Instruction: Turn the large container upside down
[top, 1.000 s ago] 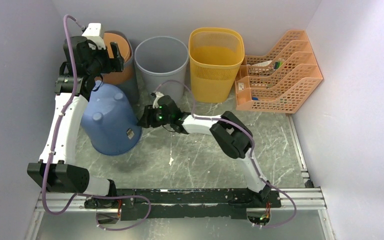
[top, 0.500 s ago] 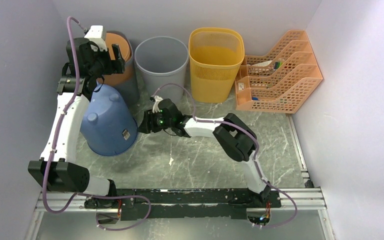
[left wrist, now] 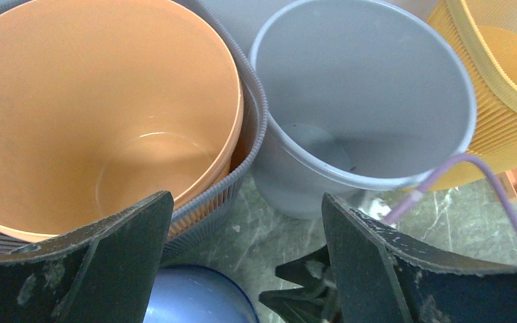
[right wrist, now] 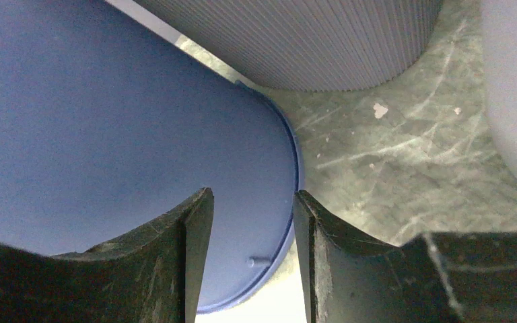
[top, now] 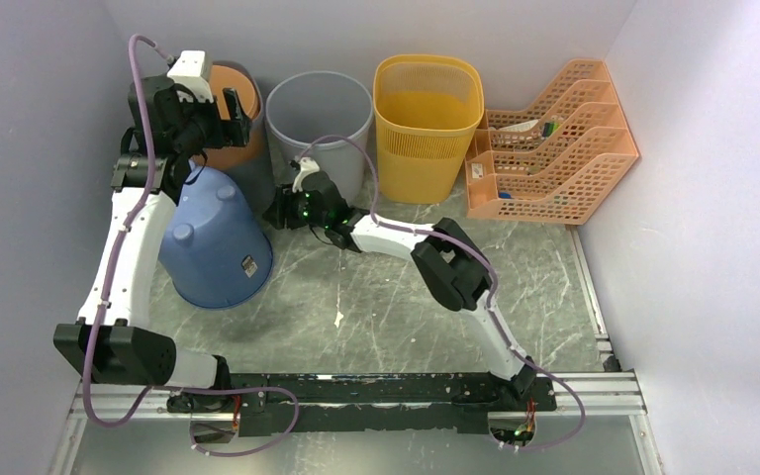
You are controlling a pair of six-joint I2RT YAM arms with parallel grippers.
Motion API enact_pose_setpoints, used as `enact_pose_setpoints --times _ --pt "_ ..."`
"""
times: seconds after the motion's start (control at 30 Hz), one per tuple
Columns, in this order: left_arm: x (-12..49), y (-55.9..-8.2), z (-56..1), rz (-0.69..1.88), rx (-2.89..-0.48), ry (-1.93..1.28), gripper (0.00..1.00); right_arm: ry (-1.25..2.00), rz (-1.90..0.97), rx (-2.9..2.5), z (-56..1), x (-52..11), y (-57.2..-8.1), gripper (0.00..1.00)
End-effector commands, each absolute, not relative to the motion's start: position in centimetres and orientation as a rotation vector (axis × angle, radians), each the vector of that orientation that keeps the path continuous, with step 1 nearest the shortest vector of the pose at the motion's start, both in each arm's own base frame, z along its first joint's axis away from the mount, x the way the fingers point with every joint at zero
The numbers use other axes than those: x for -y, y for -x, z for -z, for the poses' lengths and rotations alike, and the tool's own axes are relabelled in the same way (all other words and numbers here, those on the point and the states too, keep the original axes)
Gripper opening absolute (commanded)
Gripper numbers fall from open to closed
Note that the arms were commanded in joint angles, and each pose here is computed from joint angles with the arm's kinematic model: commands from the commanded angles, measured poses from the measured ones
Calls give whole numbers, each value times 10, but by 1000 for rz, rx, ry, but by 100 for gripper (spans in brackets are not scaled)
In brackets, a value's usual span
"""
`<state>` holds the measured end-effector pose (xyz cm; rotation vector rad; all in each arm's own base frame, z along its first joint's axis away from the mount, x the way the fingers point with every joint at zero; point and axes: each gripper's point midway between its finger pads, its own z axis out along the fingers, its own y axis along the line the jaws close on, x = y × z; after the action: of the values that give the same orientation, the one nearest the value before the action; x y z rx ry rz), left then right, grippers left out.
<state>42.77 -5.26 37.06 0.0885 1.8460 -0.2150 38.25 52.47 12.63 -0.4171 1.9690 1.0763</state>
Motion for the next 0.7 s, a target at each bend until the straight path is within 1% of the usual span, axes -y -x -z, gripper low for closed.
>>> enact_pose_setpoints --times 0.0,0.13,0.3,0.37,0.47,0.57,0.67 --pt "64 -417 -394 263 -1767 -135 93 479 -1015 -1983 -104 -542 -381 48" --pt "62 -414 -396 255 -1764 -135 93 622 -1076 -1943 -108 -573 -345 48" --pt "60 -413 -394 245 -1767 -128 93 802 -1206 -1886 -115 -611 -284 47" --pt "59 -413 -391 239 -1774 -124 93 836 -1235 -1865 -118 -619 -274 47" --pt "59 -414 -387 240 -1781 -124 93 857 -1256 -1847 -122 -621 -271 47" --pt "58 -414 -384 233 -1789 -119 94 817 -1158 -1866 -121 -607 -284 48" --pt "57 -414 -381 228 -1793 -111 94 744 -1027 -1900 -130 -577 -305 48"
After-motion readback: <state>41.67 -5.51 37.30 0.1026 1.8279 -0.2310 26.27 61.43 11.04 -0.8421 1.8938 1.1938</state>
